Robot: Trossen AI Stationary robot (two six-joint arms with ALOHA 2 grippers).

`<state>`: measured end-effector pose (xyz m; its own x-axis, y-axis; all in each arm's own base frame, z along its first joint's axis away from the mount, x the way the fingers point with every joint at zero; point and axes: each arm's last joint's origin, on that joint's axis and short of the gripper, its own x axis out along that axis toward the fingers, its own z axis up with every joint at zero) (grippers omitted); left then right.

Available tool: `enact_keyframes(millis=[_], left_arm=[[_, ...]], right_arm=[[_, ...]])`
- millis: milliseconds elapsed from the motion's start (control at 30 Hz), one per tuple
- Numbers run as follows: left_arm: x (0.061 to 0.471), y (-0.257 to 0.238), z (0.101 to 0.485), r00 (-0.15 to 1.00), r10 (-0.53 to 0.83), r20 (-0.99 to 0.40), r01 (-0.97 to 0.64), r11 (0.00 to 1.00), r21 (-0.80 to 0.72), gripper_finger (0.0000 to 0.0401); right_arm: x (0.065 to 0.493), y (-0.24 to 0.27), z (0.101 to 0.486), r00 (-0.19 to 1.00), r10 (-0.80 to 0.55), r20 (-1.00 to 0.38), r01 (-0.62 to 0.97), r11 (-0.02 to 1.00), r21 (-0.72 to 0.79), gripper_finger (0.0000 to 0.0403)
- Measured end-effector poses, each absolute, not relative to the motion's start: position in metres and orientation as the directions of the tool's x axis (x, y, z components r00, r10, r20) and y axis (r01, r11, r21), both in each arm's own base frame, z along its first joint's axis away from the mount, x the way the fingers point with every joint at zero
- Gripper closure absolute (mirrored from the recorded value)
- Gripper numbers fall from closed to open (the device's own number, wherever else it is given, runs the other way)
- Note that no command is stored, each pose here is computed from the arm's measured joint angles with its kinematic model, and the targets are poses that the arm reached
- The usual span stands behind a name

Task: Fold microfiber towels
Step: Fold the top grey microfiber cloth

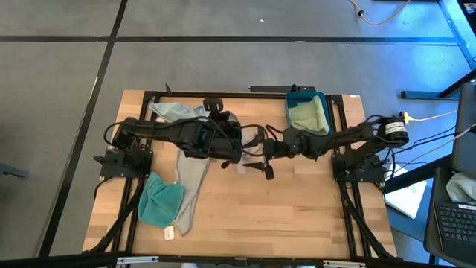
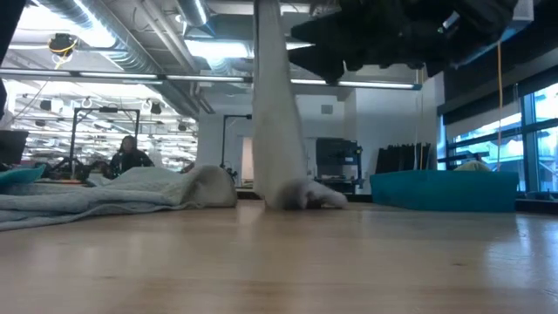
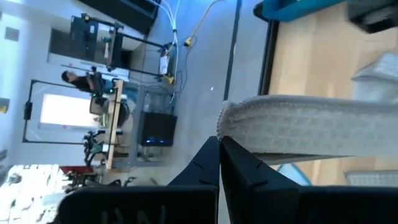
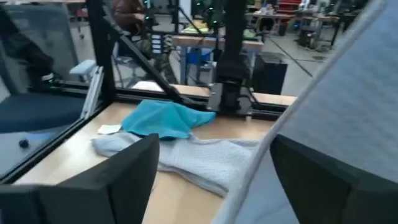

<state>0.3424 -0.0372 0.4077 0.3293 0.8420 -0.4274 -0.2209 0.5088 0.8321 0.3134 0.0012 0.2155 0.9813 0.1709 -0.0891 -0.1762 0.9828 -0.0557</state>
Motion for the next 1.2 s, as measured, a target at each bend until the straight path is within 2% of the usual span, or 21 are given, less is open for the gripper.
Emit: enact_keyframes(millis=[100,233,433,733,933,1067,1200], left_arm=[[0.343,-0.036,0.409,0.323,0.858,-0.399,-0.225,0.479,0.849,0.0401],[0.346,-0.038,0.411,0.34,0.862,-0.377,-0.229,0.464,0.856,0.0401],[0.35,-0.038,0.413,0.359,0.859,-0.366,-0.231,0.461,0.857,0.0401],[0.35,-0.038,0.413,0.354,0.867,-0.35,-0.218,0.44,0.871,0.0401],[0.349,-0.037,0.415,0.346,0.878,-0.331,-0.215,0.418,0.883,0.0401],[0.346,-0.038,0.417,0.346,0.88,-0.325,-0.222,0.413,0.883,0.0401],[0.342,-0.039,0.419,0.347,0.88,-0.325,-0.235,0.417,0.878,0.0401]], right_arm=[[0.316,0.002,0.208,0.978,0.171,-0.117,-0.181,0.98,-0.084,0.0093],[0.323,-0.003,0.19,0.982,0.106,-0.156,-0.12,0.989,-0.086,0.0111],[0.338,-0.009,0.162,0.98,0.086,-0.177,-0.084,0.996,0.02,0.0136],[0.346,-0.008,0.132,0.957,0.122,-0.264,-0.115,0.993,0.042,0.0141],[0.342,-0.008,0.119,0.911,0.133,-0.391,-0.12,0.991,0.058,0.0154],[0.338,-0.008,0.11,0.868,0.118,-0.483,-0.124,0.992,0.019,0.0216],[0.335,-0.008,0.115,0.86,0.109,-0.499,-0.141,0.99,-0.026,0.0333]])
